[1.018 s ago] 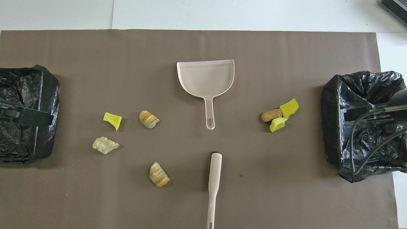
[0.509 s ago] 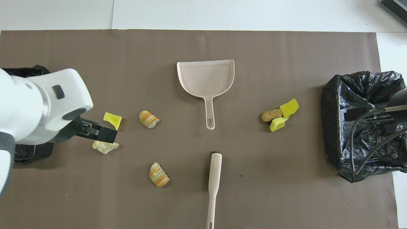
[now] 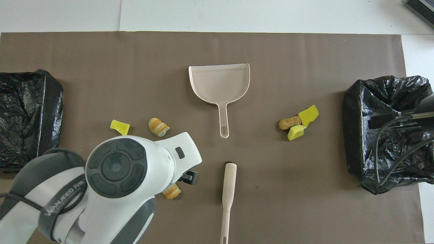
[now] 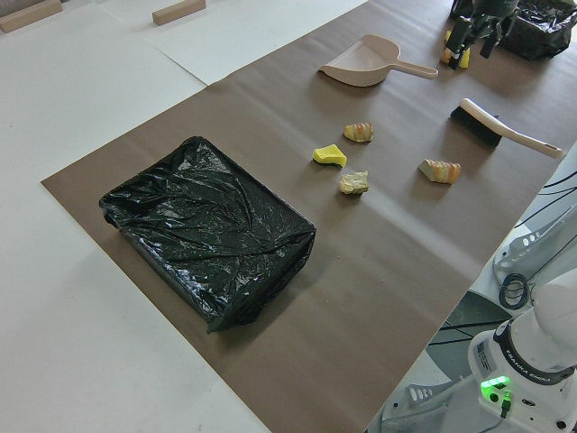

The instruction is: Sweep and dump trash in bin

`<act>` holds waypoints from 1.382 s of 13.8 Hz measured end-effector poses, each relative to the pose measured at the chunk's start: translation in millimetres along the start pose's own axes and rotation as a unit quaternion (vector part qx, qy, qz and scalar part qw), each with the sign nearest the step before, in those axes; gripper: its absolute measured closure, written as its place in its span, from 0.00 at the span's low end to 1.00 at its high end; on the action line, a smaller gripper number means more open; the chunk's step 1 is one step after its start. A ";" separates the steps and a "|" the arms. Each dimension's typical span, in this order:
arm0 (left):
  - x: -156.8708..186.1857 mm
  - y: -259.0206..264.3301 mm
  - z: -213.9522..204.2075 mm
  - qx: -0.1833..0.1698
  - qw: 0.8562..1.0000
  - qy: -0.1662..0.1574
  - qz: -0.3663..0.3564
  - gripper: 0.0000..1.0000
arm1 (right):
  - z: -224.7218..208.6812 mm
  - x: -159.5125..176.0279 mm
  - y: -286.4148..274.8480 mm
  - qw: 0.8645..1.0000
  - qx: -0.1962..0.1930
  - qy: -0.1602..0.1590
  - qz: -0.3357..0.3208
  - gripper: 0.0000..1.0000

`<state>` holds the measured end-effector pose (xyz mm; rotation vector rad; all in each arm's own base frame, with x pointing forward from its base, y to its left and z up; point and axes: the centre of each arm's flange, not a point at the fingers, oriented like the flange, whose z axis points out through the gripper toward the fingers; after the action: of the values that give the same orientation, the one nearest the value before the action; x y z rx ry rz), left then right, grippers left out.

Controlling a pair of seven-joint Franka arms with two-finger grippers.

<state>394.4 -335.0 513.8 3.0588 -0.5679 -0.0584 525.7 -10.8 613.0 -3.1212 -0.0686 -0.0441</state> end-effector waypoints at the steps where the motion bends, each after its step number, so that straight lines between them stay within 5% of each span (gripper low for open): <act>1: -6.6 15.3 13.9 0.000 1.000 0.002 0.000 0.00 | -0.1 -0.3 4.4 1.000 0.000 0.000 0.004 0.00; 9: -72.3 137.5 133.0 0.002 1.000 -0.003 0.002 0.00 | -1.2 -1.0 15.7 1.000 -0.001 0.002 0.014 0.00; 19: -107.0 164.5 156.1 -0.005 1.000 -0.010 -0.019 0.03 | -1.5 -3.0 10.4 1.000 -0.014 -0.006 0.005 0.00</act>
<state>229.0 -453.6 367.2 3.0629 -0.5096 -0.0927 523.1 -21.4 614.2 -3.1491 -0.0534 -0.0258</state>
